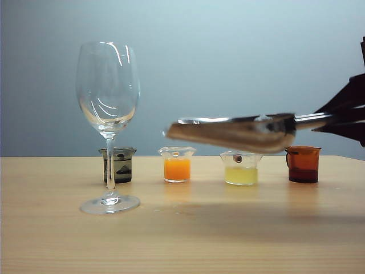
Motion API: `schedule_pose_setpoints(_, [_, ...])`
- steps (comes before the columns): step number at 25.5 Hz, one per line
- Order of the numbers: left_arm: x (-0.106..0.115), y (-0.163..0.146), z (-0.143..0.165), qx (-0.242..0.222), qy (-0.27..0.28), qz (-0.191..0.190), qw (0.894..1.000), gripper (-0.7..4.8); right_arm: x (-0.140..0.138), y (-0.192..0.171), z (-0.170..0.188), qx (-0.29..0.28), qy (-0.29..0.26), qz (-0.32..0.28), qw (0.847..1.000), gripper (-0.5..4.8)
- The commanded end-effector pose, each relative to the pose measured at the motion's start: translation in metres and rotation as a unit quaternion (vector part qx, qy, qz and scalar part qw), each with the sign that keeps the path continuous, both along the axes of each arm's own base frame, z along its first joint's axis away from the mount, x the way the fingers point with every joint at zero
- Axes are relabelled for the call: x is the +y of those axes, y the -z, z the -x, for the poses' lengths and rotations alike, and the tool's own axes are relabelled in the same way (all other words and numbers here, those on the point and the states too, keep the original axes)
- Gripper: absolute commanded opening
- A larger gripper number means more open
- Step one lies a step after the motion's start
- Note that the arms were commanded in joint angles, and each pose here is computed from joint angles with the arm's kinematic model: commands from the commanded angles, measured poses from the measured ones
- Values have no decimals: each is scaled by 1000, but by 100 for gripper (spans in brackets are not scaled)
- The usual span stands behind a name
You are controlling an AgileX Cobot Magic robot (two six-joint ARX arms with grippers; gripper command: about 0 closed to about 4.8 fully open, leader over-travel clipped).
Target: Pick up the ice scoop on the desk filled with ice cubes, pour the ice into the goblet, and finally put the scoop back on the table.
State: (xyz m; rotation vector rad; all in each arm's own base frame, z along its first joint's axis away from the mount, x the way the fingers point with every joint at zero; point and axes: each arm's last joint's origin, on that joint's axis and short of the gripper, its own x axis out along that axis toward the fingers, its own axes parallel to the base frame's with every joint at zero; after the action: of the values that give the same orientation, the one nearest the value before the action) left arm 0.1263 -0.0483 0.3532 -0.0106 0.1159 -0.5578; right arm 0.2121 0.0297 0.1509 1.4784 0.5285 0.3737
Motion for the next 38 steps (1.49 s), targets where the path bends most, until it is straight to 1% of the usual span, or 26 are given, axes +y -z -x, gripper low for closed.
schedule_pose_setpoints(1, [0, -3, 1, -10, 2, -1, 1000, -5, 1, -12, -5, -29, -7, -26, 999, -2])
schedule_pose_setpoints(9, [0, -3, 1, -10, 2, -1, 1000, -5, 1, -19, -10, -21, -9, -61, 998, -2])
schedule_pose_setpoints(13, [0, -3, 1, -10, 2, -1, 1000, -5, 2, -23, -11, -30, -13, -62, 998, -4])
schedule_pose_setpoints(16, [0, -3, 1, -10, 1, -1, 1000, -5, 2, -32, -18, -45, -14, -63, 997, -5])
schedule_pose_setpoints(21, [0, -3, 1, -10, 1, -1, 1000, -5, 3, -45, -28, -52, -16, -70, 996, -5])
schedule_pose_setpoints(26, [0, -3, 1, -10, 1, -1, 1000, -5, 4, -53, -37, -34, -25, -76, 996, -5])
schedule_pose_setpoints(31, [0, -3, 1, -10, 1, -1, 1000, -5, 5, -67, -44, -27, -26, -91, 995, -5])
schedule_pose_setpoints(38, [0, -3, 1, -13, 1, -5, 1000, -5, 3, -95, -46, -19, -31, -86, 996, -5])
